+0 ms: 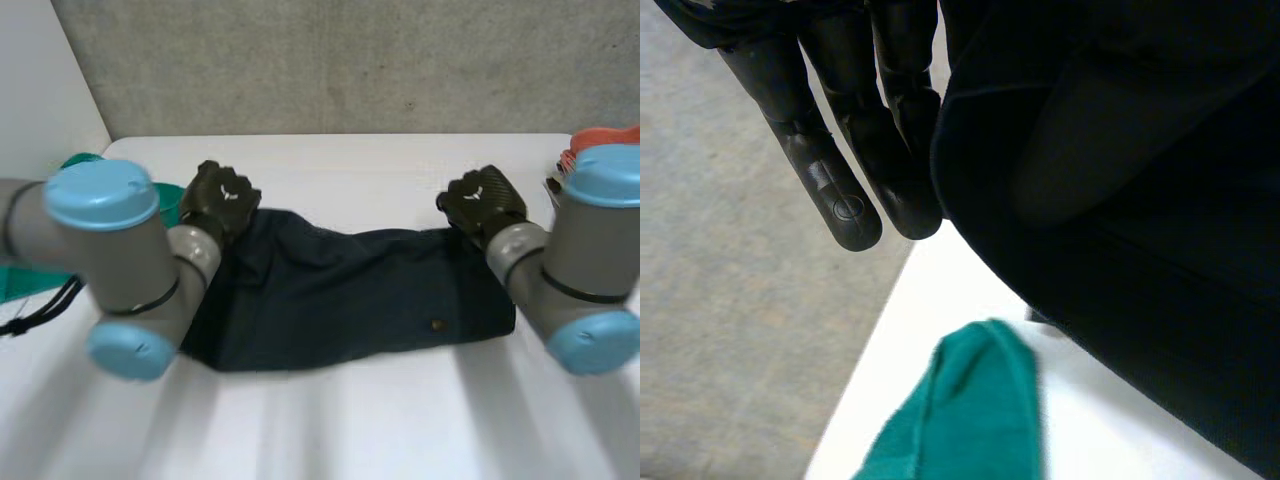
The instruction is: Fold the laundry.
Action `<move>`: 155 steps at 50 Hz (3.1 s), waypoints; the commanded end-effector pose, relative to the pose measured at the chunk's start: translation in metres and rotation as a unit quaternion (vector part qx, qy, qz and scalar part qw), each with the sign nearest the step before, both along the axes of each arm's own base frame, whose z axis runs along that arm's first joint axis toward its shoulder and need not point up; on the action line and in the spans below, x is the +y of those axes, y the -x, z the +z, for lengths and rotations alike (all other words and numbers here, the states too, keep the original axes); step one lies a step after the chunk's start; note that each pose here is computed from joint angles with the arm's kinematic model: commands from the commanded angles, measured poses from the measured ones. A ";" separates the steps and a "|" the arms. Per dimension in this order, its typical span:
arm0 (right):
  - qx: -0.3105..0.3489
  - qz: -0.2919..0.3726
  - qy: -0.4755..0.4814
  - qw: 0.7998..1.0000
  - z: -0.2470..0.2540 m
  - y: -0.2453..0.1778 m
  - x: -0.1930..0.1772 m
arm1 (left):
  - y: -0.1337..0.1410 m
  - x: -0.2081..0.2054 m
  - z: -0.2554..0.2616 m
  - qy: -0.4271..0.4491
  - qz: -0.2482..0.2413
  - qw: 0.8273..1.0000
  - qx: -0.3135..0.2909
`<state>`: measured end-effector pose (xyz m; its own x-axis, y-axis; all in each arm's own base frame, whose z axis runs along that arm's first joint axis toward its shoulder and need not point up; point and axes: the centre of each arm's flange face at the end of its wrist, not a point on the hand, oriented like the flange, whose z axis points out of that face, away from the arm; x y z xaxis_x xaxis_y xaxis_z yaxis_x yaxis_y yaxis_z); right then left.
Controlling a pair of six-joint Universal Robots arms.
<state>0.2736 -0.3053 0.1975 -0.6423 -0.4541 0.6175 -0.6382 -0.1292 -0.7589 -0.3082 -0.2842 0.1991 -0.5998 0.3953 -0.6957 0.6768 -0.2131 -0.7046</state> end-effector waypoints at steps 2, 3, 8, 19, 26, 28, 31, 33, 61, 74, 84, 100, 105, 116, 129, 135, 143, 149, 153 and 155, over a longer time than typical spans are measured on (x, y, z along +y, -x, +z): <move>-0.019 0.004 0.058 0.998 -0.030 -0.030 -0.041 | 0.022 -0.058 -0.029 0.027 0.029 0.999 0.008; -0.024 0.004 0.073 0.997 -0.037 -0.035 -0.048 | 0.026 -0.066 -0.035 0.032 0.031 0.999 0.012; -0.040 -0.008 0.114 0.993 -0.054 -0.045 -0.068 | 0.035 -0.082 -0.046 0.052 0.030 0.998 0.023; -0.070 -0.048 0.145 0.986 0.004 -0.035 -0.055 | 0.040 -0.057 -0.002 0.080 0.030 0.995 0.048; -0.050 -0.032 0.025 0.998 0.029 0.000 -0.014 | 0.017 -0.017 0.039 0.085 0.023 0.995 0.054; -0.050 -0.032 -0.044 0.997 0.026 0.012 0.002 | 0.012 -0.007 0.042 0.080 0.020 0.995 0.053; -0.054 -0.038 -0.114 0.991 0.016 0.025 0.014 | 0.002 0.014 0.042 0.060 0.012 0.996 0.062; -0.054 -0.040 -0.175 0.982 0.000 0.036 0.025 | 0.000 0.026 0.040 0.043 -0.001 0.996 0.077; -0.066 -0.046 -0.066 0.995 -0.072 0.047 0.000 | -0.002 0.053 0.016 -0.053 -0.034 0.986 0.155; 0.106 -0.072 0.009 0.992 -0.024 0.090 -0.019 | -0.010 0.060 0.032 -0.039 -0.032 0.985 0.165; 0.069 0.194 0.166 0.964 0.007 -0.059 0.071 | -0.013 0.062 0.041 -0.027 -0.031 0.984 0.171; 0.032 0.339 0.135 0.930 -0.011 -0.095 0.139 | -0.012 0.058 0.060 -0.001 -0.032 0.981 0.192; -0.228 0.246 -0.006 0.942 0.049 -0.059 0.113 | -0.005 0.051 0.088 0.024 -0.034 0.967 0.250; -0.276 0.055 -0.115 0.953 0.058 0.003 0.047 | 0.059 0.070 0.070 -0.067 -0.099 0.951 0.284; -0.222 0.020 -0.214 0.951 -0.002 -0.015 0.010 | 0.069 0.063 -0.011 -0.170 -0.029 0.961 0.215; -0.193 0.023 -0.263 0.945 -0.038 -0.032 0.015 | 0.058 0.063 -0.029 -0.184 0.016 0.966 0.179; -0.152 0.014 -0.279 0.948 -0.069 -0.035 0.018 | 0.050 0.069 -0.059 -0.218 0.032 0.967 0.127; -0.096 0.017 -0.242 0.965 -0.068 -0.034 0.018 | 0.047 0.072 -0.067 -0.228 0.034 0.967 0.110; -0.074 0.026 -0.216 0.973 -0.058 -0.039 0.027 | 0.048 0.072 -0.063 -0.224 0.031 0.967 0.114; -0.079 0.027 -0.196 0.977 -0.044 -0.039 0.029 | 0.049 0.070 -0.053 -0.215 0.027 0.968 0.125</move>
<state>0.3102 -0.2833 0.1316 -0.6962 -0.6856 0.2128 -0.4905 0.2378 -0.8383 -0.3551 -0.2122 0.1329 -0.7490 0.5849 -0.3112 0.5004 0.1915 -0.8443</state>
